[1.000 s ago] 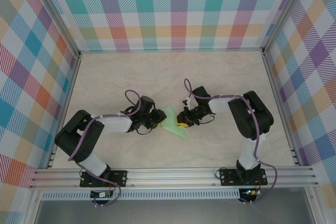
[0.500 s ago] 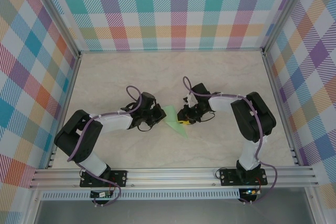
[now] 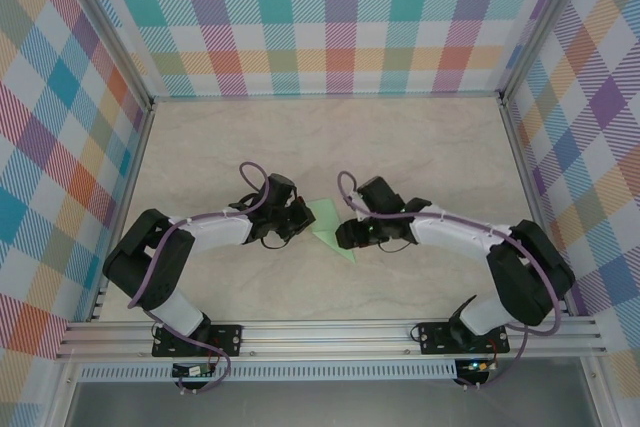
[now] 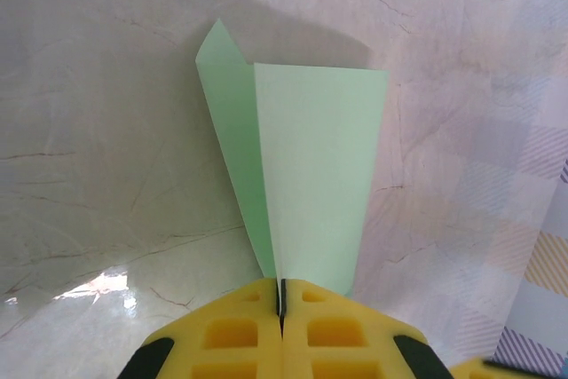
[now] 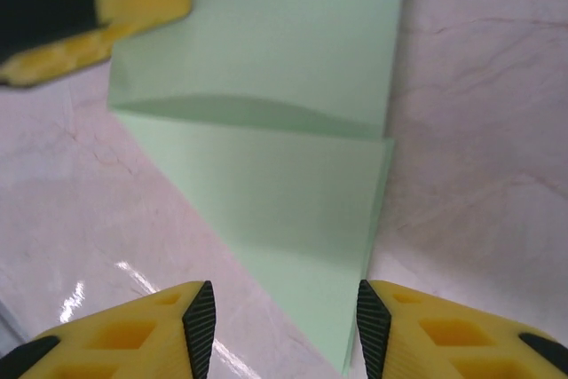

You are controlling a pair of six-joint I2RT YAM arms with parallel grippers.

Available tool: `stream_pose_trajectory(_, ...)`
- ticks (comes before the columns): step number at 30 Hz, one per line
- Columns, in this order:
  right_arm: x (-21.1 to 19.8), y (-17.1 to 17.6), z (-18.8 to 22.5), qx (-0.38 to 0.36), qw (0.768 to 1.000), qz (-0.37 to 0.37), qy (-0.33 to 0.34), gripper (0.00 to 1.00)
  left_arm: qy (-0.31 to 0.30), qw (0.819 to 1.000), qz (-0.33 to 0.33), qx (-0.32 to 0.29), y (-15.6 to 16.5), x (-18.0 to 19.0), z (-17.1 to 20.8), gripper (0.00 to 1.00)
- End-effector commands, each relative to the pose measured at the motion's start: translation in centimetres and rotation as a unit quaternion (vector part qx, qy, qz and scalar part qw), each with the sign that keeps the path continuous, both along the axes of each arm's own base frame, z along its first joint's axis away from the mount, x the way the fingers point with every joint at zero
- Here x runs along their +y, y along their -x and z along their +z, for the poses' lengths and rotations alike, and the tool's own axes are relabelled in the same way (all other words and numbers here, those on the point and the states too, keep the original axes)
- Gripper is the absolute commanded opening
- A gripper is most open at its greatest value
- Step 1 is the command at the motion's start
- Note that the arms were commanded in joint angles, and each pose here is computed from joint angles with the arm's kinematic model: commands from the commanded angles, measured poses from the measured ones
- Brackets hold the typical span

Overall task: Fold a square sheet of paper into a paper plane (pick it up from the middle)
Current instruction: Fold the wing for the fifth time at the center of the table.

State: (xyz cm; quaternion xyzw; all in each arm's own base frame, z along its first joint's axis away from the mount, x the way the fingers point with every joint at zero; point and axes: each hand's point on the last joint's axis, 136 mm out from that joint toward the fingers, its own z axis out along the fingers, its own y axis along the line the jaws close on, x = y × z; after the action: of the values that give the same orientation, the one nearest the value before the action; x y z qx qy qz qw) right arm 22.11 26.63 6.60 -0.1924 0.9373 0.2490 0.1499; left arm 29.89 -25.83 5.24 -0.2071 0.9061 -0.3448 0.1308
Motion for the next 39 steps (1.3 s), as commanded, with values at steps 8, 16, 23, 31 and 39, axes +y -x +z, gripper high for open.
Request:
stream_pose_trajectory(8, 1.4, -0.2, -0.5, -0.112, 0.99, 0.051, 0.07, 0.48, 0.015, 1.0, -0.005, -0.012, -0.8, -0.3, 1.4, 0.01)
stream_pose_trajectory(16, 3.0, 0.3, -1.6, -0.139, 0.98, 0.088, 0.114, 0.47, 0.015, 1.0, -0.009, -0.011, -0.7, -0.5, 1.4, 0.01)
stream_pose_trajectory(23, 2.9, -0.1, -2.6, -0.156, 0.971, 0.089, 0.157, 0.44, 0.016, 1.0, -0.008, -0.011, -0.8, -0.5, 1.6, 0.01)
stream_pose_trajectory(31, 2.6, -0.4, -3.2, -0.161, 0.967, 0.084, 0.177, 0.39, 0.015, 1.0, -0.009, -0.011, -0.9, -0.4, 1.7, 0.01)
stream_pose_trajectory(39, 2.6, -0.6, -3.1, -0.164, 0.967, 0.077, 0.176, 0.3, 0.011, 1.0, -0.007, -0.007, -0.8, -0.3, 1.4, 0.01)
